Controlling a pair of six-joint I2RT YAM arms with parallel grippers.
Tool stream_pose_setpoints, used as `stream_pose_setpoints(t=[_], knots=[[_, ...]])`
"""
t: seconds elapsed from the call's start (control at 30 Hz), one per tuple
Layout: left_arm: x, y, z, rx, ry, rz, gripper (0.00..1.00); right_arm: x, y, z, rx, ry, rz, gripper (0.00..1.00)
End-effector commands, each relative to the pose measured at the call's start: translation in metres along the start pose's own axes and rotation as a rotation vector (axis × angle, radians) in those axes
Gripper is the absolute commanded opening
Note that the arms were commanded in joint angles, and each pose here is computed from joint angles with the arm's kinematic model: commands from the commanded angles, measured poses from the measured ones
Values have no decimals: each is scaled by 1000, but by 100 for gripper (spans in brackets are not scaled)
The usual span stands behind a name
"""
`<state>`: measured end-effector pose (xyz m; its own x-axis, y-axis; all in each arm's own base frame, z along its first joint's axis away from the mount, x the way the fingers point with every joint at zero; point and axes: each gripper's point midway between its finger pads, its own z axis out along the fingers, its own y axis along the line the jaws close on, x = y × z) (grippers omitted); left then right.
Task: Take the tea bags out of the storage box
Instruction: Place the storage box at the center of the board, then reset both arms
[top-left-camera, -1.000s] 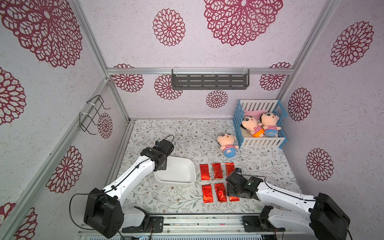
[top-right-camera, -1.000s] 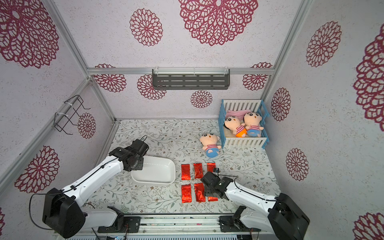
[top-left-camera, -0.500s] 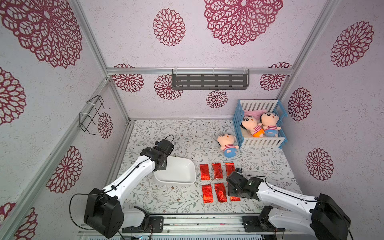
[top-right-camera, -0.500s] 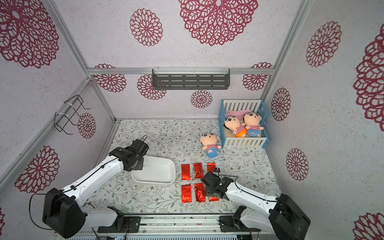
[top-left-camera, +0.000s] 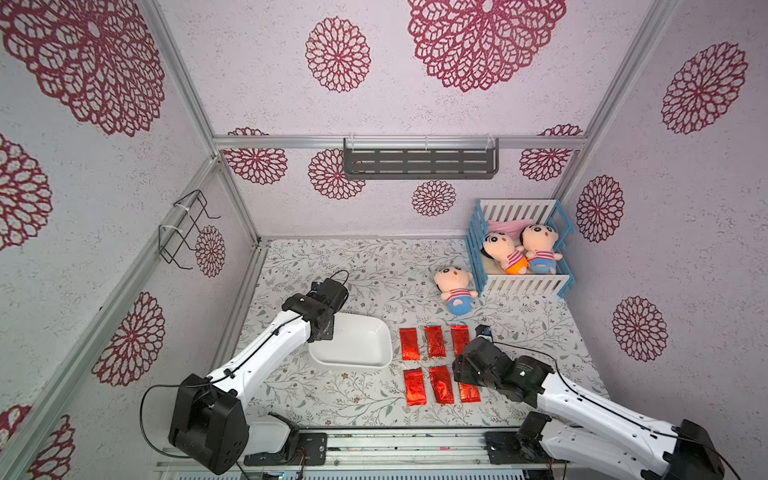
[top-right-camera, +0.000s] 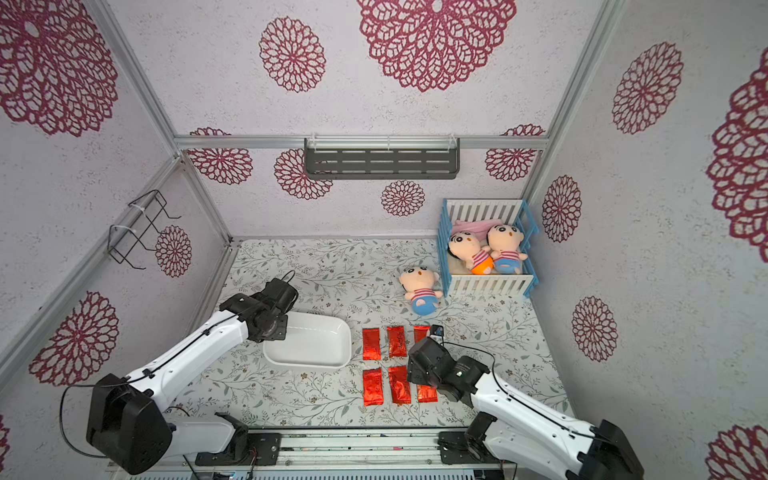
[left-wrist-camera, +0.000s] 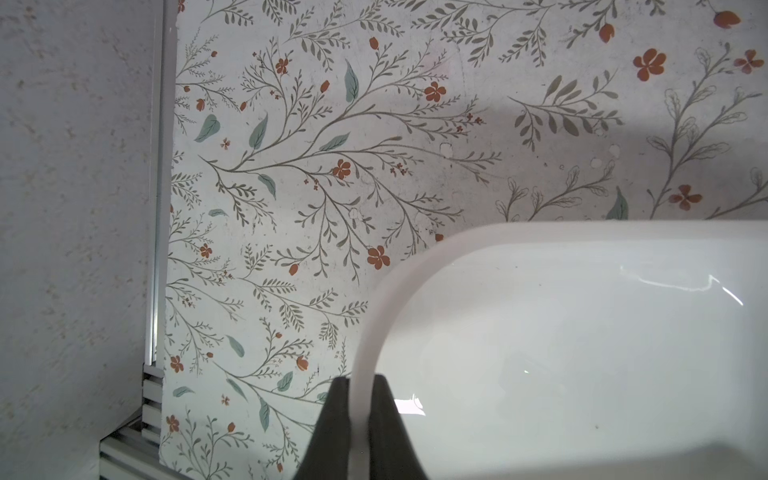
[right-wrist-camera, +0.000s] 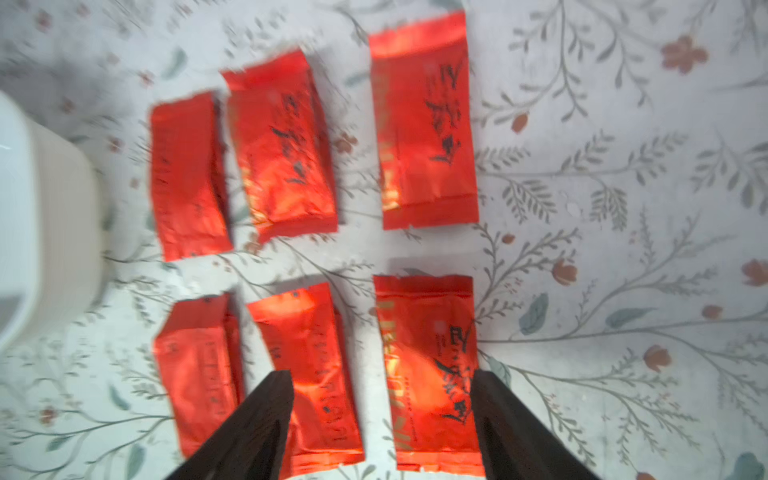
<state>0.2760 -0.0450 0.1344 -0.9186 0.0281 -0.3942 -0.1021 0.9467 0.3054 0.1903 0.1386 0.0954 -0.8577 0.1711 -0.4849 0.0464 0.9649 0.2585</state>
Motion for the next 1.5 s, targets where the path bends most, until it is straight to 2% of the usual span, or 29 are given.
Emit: stream_pose_setpoints(t=[0.0, 0.07, 0.17, 0.27, 0.33, 0.37, 0.47, 0.6, 0.7, 0.73, 0.77, 0.87, 0.93, 1.0, 1.1, 1.2, 1.3, 1.4, 1.47], knots=[[-2, -2, -1, 2, 8, 14, 0, -45, 8, -22, -47, -162, 17, 79], [-1, -4, -1, 13, 13, 20, 9, -62, 13, -29, -116, -210, 29, 83], [-2, -1, -5, 12, -3, 12, 33, -91, 17, -45, -167, -314, 44, 89], [-4, 3, -9, 9, -28, -2, 53, -121, 15, -59, -154, -441, 12, 99], [-5, 5, -12, 13, -43, -4, 62, -139, 12, -66, -134, -520, -11, 99], [-7, 7, -14, 9, -58, -11, 70, -148, 7, -68, -116, -562, -12, 99], [-16, 25, -29, -45, -119, -63, 78, -168, -8, -75, -79, -695, 9, 99], [-36, 60, -71, -56, -318, -216, 82, -179, -36, -80, -5, -860, -9, 99], [-44, 83, -98, -34, -513, -341, 84, -173, -69, -79, 130, -965, -5, 99], [-46, 86, -102, -21, -578, -364, 95, -169, -77, -78, 164, -988, -9, 99], [-46, 84, -103, 18, -635, -386, 100, -165, -86, -77, 197, -1017, -9, 99], [-45, 84, -102, 76, -806, -453, 97, -149, -106, -71, 247, -1076, 1, 99], [-45, 85, -95, 67, -892, -484, 97, -138, -119, -64, 279, -1103, 10, 99], [-44, 79, -78, 27, -930, -435, 97, -129, -128, -58, 290, -1120, 17, 99], [-42, 80, -39, -100, -896, -386, 97, -132, -127, -60, 290, -1149, -18, 99], [-49, 78, -1, -120, -850, -351, 97, -139, -136, -62, 307, -1176, -10, 99], [-55, 86, 33, -112, -823, -370, 97, -156, -142, -54, 305, -1154, -2, 99], [-70, 89, 49, -97, -814, -347, 97, -172, -137, -43, 264, -1134, -25, 99], [-81, 91, 51, -75, -871, -331, 97, -173, -138, -49, 241, -1197, -17, 99]])
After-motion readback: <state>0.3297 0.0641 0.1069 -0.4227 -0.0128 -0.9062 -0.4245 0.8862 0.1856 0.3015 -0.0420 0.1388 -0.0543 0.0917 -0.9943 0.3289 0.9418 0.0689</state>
